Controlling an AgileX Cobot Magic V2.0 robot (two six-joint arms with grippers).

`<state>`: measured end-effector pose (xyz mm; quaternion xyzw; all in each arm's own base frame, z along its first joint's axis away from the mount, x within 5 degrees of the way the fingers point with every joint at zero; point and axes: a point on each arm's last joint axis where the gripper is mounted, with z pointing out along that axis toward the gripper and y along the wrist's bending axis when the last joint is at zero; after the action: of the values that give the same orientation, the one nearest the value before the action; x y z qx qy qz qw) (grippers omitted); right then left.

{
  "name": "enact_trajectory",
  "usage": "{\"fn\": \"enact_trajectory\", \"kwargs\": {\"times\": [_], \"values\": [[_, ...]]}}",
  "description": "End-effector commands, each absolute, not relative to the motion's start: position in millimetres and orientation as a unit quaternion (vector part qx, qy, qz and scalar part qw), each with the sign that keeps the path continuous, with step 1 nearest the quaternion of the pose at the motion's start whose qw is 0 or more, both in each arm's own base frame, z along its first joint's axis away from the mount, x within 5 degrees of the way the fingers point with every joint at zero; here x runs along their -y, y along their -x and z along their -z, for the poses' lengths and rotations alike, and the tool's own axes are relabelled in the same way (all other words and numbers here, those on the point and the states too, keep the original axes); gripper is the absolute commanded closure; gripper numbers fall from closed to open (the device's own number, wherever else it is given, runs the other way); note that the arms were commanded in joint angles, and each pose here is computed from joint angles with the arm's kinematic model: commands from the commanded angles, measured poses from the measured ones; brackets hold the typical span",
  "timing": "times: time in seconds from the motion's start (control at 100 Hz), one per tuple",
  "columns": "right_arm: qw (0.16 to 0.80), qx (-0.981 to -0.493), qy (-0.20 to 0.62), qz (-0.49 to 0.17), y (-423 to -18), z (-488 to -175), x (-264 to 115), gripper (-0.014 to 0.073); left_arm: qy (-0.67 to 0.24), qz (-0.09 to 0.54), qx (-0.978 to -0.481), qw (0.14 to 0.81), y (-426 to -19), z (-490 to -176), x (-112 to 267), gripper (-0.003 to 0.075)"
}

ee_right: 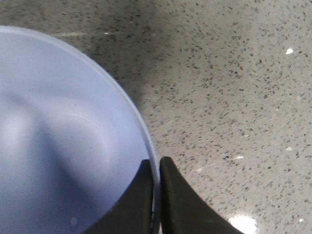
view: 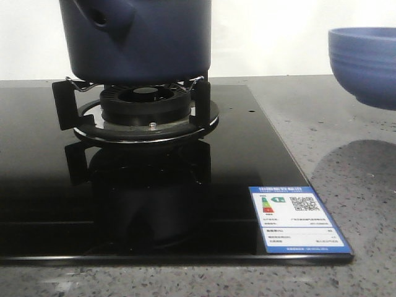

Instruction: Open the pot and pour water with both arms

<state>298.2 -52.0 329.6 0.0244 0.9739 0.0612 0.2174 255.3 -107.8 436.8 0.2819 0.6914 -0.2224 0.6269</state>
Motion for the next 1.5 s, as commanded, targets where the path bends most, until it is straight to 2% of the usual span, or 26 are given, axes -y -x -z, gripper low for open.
{"fn": "enact_trajectory", "kwargs": {"times": [0.0,0.15,0.37,0.56,0.63,0.81,0.9,1.2,1.49], "values": [[0.271,-0.961,-0.028,-0.048,-298,-344,54,0.0637,-0.258,0.237,-0.664,0.661,-245,-461,106,0.0365],[0.28,-0.959,-0.03,-0.042,-300,-342,56,0.0637,-0.258,0.238,-0.664,0.66,-245,-461,106,0.0365],[0.252,-0.966,-0.031,-0.048,-308,-328,57,0.0637,-0.258,0.238,-0.664,0.66,-245,-461,106,0.0365],[0.253,-0.966,-0.023,-0.045,-309,-327,58,0.0625,-0.259,0.238,-0.664,0.659,-245,-461,106,0.0365],[0.253,-0.966,-0.023,-0.045,-309,-327,58,0.0567,-0.259,0.238,-0.664,0.659,-245,-461,106,0.0365],[0.248,-0.967,-0.022,-0.046,-308,-327,57,0.03,-0.261,0.238,-0.665,0.658,-246,-460,107,0.0365],[0.263,-0.964,-0.019,-0.045,-304,-340,56,0.0246,-0.274,0.249,-0.67,0.644,-248,-455,110,0.0365],[0.383,-0.923,-0.006,-0.021,-266,-417,46,0.0248,-0.333,0.273,-0.686,0.587,-270,-424,126,0.0365],[0.407,-0.913,-0.002,-0.02,-246,-433,41,0.0248,-0.386,0.246,-0.665,0.591,-282,-411,134,0.0365]]}}
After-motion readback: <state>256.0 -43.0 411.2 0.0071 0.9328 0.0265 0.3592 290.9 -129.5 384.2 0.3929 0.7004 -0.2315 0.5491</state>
